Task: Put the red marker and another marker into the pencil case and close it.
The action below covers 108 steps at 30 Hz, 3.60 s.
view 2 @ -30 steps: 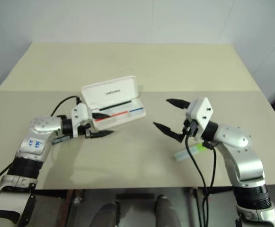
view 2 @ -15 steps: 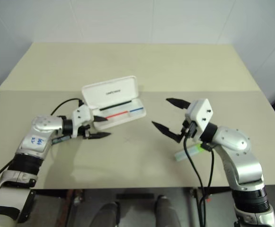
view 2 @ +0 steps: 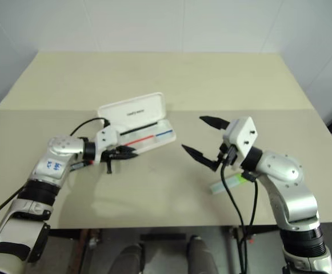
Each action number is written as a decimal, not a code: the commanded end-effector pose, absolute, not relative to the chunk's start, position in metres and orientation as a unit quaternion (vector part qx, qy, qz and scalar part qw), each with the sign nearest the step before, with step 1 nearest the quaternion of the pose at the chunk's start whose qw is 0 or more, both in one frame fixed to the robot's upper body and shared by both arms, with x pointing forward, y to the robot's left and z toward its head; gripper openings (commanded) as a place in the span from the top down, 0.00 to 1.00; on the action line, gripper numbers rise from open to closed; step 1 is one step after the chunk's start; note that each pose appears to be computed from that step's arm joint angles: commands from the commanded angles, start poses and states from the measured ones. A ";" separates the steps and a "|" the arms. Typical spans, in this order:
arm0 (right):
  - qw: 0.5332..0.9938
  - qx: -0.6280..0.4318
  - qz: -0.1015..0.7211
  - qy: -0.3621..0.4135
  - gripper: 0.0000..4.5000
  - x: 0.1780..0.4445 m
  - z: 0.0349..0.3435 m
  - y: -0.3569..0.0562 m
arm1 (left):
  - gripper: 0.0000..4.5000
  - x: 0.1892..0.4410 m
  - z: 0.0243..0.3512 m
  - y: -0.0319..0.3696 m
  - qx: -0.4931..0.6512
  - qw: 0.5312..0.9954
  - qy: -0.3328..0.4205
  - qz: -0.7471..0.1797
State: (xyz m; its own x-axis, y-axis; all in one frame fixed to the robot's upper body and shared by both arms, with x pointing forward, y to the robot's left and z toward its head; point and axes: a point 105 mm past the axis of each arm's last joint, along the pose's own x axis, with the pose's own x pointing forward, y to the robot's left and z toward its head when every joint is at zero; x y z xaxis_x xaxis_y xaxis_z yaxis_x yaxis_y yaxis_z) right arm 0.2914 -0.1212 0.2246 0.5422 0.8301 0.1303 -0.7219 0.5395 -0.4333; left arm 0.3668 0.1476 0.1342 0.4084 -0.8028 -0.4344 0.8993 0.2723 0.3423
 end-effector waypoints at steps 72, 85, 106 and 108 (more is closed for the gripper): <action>0.843 -0.179 0.500 -0.084 0.00 0.275 0.199 -0.145 | 0.42 0.264 0.173 0.150 0.250 0.741 0.021 -0.623; 0.826 -0.165 0.531 -0.095 0.00 0.285 0.198 -0.130 | 0.00 0.255 0.185 0.216 0.201 0.868 -0.005 -0.454; 0.838 -0.166 0.510 -0.102 0.00 0.282 0.201 -0.132 | 0.00 0.307 0.155 0.320 0.196 0.919 0.126 -0.317; 0.840 -0.167 0.505 -0.103 0.00 0.280 0.202 -0.133 | 0.00 0.309 0.148 0.317 0.189 0.905 0.156 -0.347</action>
State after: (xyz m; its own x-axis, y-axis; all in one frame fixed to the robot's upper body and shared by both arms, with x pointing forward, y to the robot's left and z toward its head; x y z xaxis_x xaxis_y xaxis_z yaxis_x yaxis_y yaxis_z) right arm 0.2849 -0.1328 0.1891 0.4647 0.8850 -0.0290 -0.8356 0.4275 -0.3450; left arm 0.3104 0.3138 0.1451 0.7350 -0.5629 -0.3781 0.6642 0.7099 0.2343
